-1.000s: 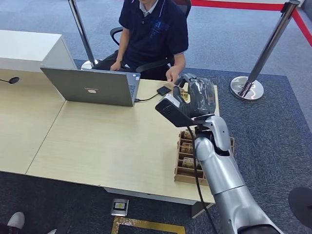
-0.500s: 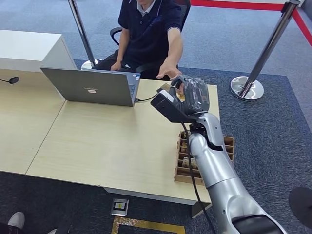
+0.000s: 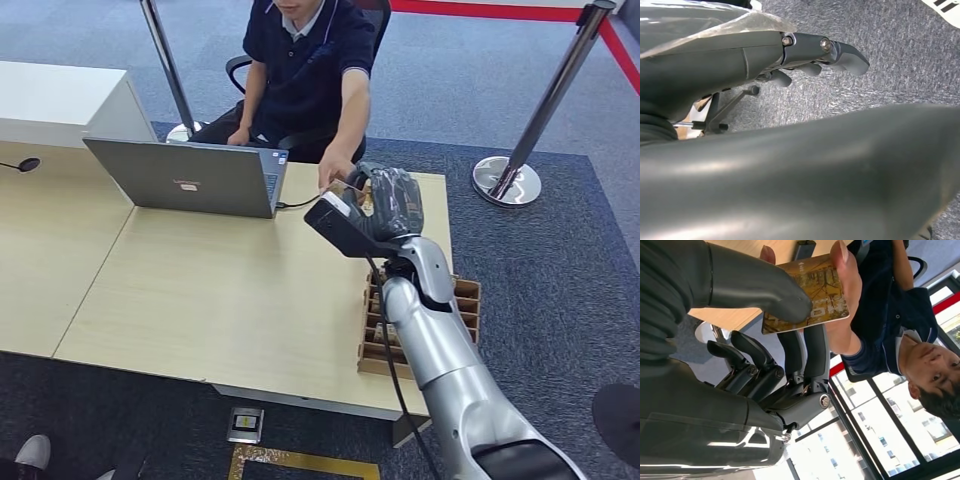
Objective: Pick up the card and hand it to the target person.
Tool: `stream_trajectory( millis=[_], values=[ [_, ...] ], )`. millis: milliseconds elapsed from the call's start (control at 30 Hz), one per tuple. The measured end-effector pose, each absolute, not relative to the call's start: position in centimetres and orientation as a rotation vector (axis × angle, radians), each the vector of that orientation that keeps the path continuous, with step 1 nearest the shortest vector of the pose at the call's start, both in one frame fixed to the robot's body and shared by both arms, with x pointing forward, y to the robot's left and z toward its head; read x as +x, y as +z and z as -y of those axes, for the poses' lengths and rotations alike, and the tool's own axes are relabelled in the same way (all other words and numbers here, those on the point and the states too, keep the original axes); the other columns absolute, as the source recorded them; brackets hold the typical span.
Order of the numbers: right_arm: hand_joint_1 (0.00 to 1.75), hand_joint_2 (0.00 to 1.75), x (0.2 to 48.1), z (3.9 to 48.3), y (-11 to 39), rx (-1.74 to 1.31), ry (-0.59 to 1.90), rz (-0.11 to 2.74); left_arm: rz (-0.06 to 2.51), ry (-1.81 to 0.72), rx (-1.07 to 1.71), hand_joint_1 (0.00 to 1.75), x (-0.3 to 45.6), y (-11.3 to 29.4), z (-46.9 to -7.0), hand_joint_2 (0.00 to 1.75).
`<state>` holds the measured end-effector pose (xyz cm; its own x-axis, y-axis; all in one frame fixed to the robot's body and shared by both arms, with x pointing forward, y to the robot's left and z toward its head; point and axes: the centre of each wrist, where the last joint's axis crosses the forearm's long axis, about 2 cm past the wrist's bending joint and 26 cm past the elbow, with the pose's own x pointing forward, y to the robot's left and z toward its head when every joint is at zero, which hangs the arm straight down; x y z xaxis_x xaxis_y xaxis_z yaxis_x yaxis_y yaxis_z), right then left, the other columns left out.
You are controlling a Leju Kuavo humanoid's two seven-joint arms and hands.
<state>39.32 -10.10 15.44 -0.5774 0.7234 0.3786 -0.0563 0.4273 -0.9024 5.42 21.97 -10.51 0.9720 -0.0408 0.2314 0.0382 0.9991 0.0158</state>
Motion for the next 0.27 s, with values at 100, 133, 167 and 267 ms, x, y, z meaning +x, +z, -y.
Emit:
stream_trajectory(
  millis=[100,133,167,267],
  values=[
    [0.00,1.75,39.33,10.21,15.44,-0.578,1.202,1.896,0.234,-0.045,0.011,0.00,5.42,-10.51,-21.97,0.00],
    [0.00,1.75,39.33,10.27,15.44,-0.584,1.185,1.906,0.234,-0.045,0.011,0.00,5.42,-10.51,-21.97,0.00],
    [0.00,1.75,39.31,10.33,15.44,-0.587,1.167,1.914,0.234,-0.046,0.011,0.00,5.42,-10.51,-21.97,0.00],
    [0.00,1.75,39.18,10.50,15.38,-0.589,1.115,1.936,0.233,-0.046,0.011,0.00,5.42,-10.51,-21.97,0.00]
  ],
)
